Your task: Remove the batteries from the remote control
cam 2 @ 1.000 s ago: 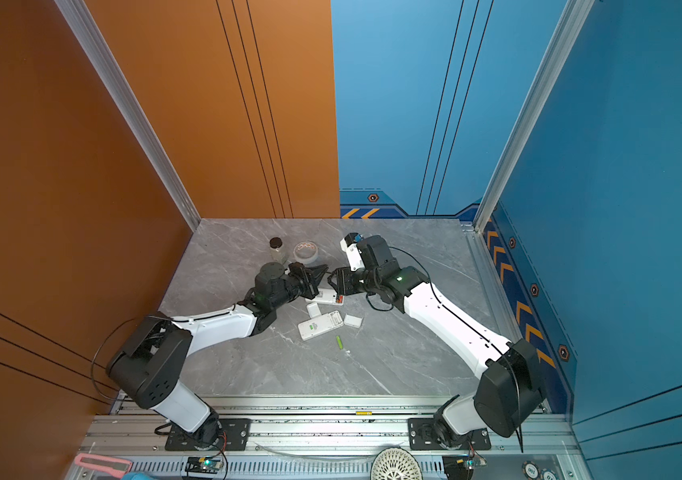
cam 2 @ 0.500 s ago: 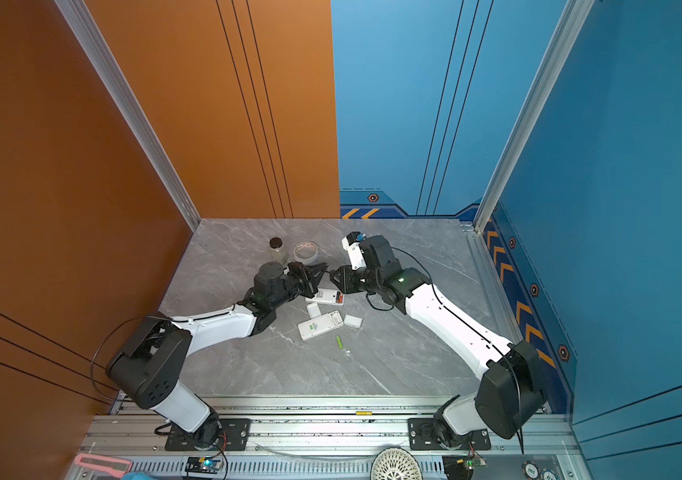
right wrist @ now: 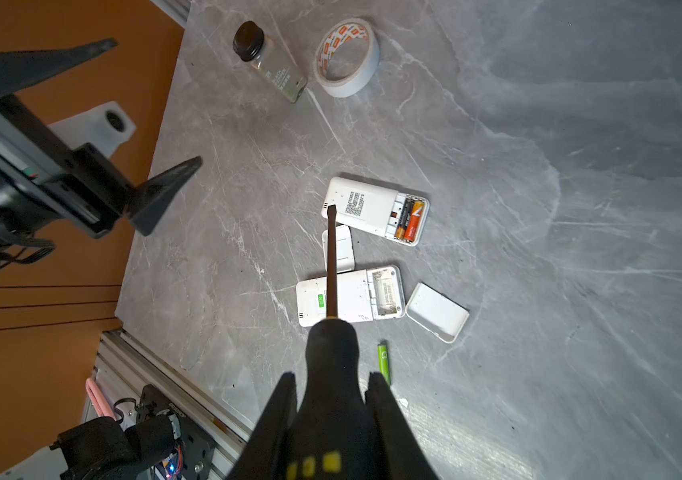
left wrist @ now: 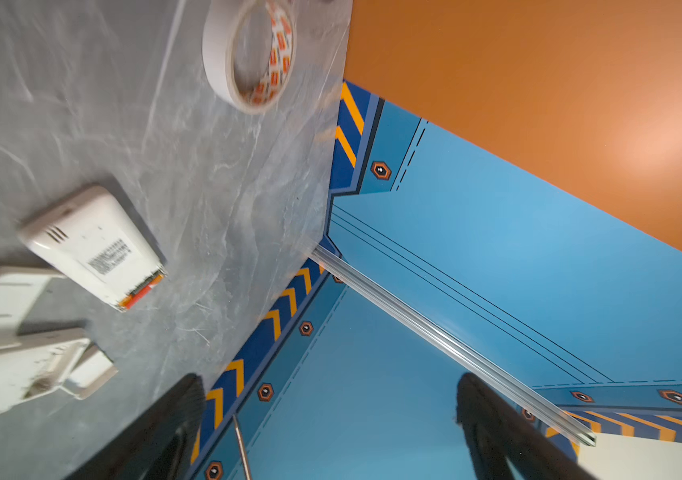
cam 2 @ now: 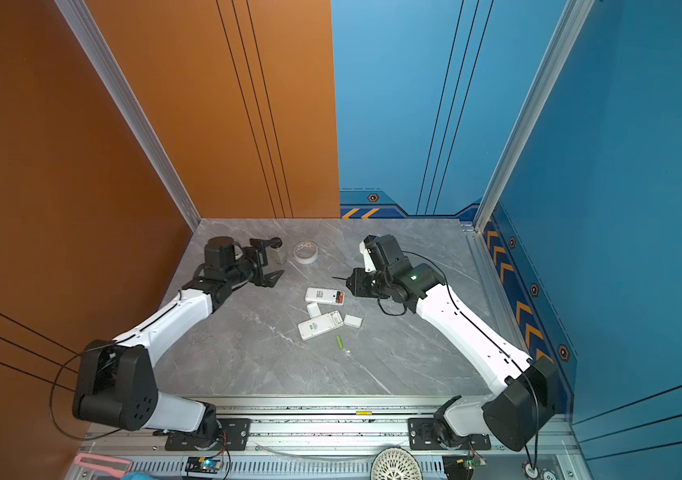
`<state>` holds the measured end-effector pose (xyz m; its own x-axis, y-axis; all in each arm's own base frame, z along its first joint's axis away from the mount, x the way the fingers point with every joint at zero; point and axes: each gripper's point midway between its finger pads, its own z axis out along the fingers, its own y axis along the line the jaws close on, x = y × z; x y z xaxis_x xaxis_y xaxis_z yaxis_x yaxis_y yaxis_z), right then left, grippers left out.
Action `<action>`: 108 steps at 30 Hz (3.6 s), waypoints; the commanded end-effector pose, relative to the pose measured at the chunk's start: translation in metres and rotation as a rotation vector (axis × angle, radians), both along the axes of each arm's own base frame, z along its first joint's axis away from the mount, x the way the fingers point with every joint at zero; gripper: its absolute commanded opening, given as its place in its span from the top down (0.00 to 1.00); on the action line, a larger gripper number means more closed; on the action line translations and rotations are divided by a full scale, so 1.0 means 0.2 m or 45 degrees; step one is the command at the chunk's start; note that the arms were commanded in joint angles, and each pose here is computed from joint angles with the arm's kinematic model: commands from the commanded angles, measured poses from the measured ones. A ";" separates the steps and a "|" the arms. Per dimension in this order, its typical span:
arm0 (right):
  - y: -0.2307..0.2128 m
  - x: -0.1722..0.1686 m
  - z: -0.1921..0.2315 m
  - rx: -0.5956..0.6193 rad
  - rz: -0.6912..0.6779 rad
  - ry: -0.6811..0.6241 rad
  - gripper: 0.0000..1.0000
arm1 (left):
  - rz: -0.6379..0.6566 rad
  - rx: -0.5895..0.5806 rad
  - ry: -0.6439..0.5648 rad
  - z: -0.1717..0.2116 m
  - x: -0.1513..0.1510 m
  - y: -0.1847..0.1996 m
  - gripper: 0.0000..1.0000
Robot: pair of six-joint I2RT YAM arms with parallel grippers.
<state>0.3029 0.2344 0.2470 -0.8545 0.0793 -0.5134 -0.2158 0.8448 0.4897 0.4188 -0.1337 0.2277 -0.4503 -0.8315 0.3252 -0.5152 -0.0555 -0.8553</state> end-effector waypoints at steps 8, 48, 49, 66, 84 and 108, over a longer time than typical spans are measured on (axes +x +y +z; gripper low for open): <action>-0.11 -0.01 0.04 -0.095 -0.151 0.123 1.00 | -0.896 1.106 -0.309 -0.05 -0.11 -0.01 0.03; -0.18 0.11 -0.23 -0.073 -0.102 0.357 1.00 | -2.379 1.912 -1.127 -0.92 -0.04 -0.63 0.19; -0.19 0.11 -0.23 -0.069 -0.107 0.356 1.00 | -2.381 1.904 -1.132 -0.93 -0.05 -0.64 0.21; -0.21 0.06 -0.33 -0.088 -0.156 0.417 1.00 | -2.366 2.012 -0.990 -1.05 -0.11 -0.59 0.53; -0.41 0.12 -0.38 -0.100 -0.260 0.436 1.00 | -2.230 2.110 -1.020 -0.98 -0.13 -0.87 0.44; -0.33 0.11 -0.35 -0.077 -0.202 0.427 1.00 | -2.379 1.912 -0.988 -1.04 -0.11 -0.54 0.18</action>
<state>0.3226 0.1632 0.1678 -0.9568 0.2218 -0.1882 0.1192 0.8891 0.4419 0.4071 -0.2407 0.0315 -0.3426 0.8826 -0.3218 0.8955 0.4103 0.1721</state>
